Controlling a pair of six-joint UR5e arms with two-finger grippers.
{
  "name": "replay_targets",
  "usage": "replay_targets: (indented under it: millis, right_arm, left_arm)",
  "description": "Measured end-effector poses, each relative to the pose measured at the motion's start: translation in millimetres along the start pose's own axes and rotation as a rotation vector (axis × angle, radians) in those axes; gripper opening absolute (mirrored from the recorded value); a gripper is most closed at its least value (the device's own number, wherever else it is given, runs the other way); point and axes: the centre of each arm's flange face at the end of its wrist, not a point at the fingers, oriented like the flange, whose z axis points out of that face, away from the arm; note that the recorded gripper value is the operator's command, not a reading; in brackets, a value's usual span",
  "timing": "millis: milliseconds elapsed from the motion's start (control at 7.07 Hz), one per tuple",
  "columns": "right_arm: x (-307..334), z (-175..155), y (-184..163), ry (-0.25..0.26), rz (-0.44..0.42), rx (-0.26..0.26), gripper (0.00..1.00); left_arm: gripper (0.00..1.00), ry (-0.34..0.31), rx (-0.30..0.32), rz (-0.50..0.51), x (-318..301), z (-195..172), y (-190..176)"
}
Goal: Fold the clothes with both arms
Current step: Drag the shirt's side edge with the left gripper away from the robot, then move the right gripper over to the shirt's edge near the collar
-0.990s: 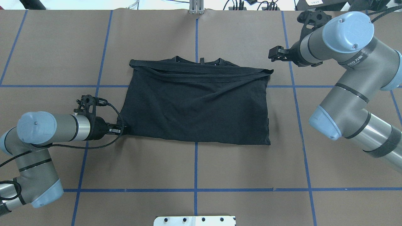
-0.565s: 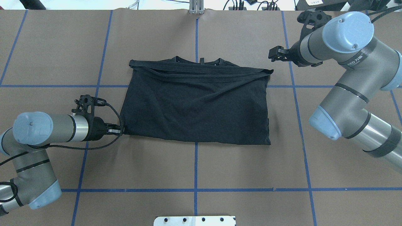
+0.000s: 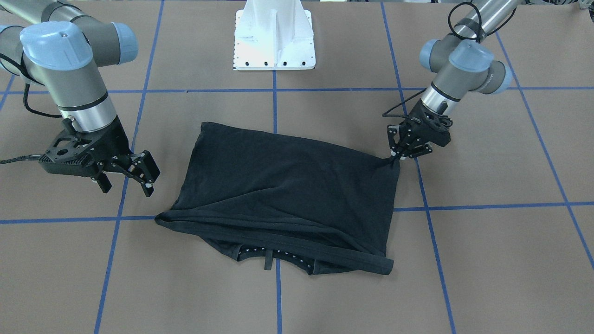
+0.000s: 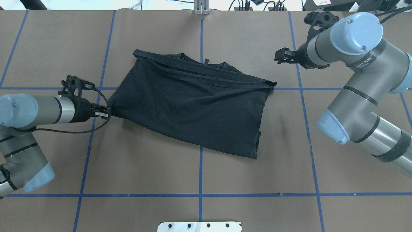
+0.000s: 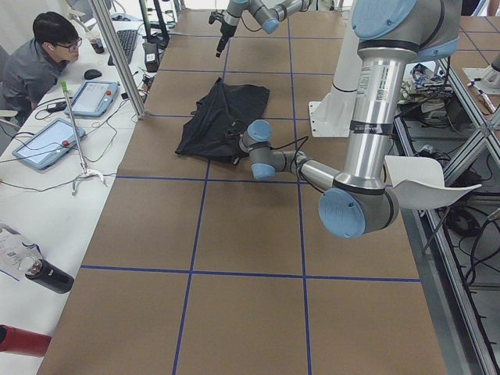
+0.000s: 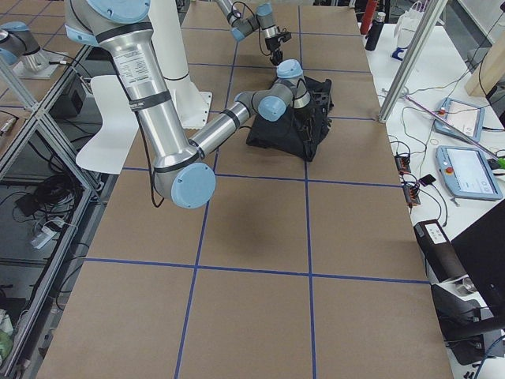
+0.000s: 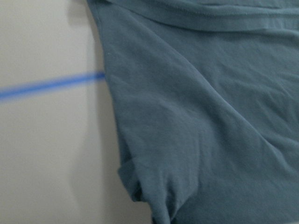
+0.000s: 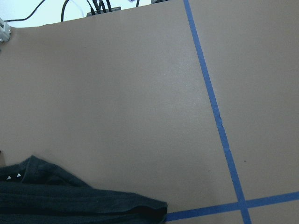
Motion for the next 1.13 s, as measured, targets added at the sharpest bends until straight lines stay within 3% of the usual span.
replay_targets:
  millis: [283, 565, 707, 848, 1131]
  right_arm:
    - [-2, 1, 3, -0.002, -0.004, -0.003, 1.0]
    - [-6, -1, 5, -0.009, -0.008, -0.003, 1.0]
    - [-10, -5, 8, -0.019, -0.013, -0.004, 1.0]
    - [-14, -6, 12, -0.026, -0.019, -0.005, 1.0]
    - [-31, -3, 23, -0.037, -0.033, -0.016, 1.0]
  left_arm:
    - [0.0, -0.151, 0.026, 0.094, -93, 21, -59]
    - [0.0, -0.27, 0.008, 0.161, -162, 53, -127]
    - [0.93, -0.297, -0.003, 0.17, -174, 64, -148]
    - [1.0, -0.304, -0.002, 0.173, -180, 67, -160]
    - [1.0, -0.241, 0.026, 0.181, -195, 48, -167]
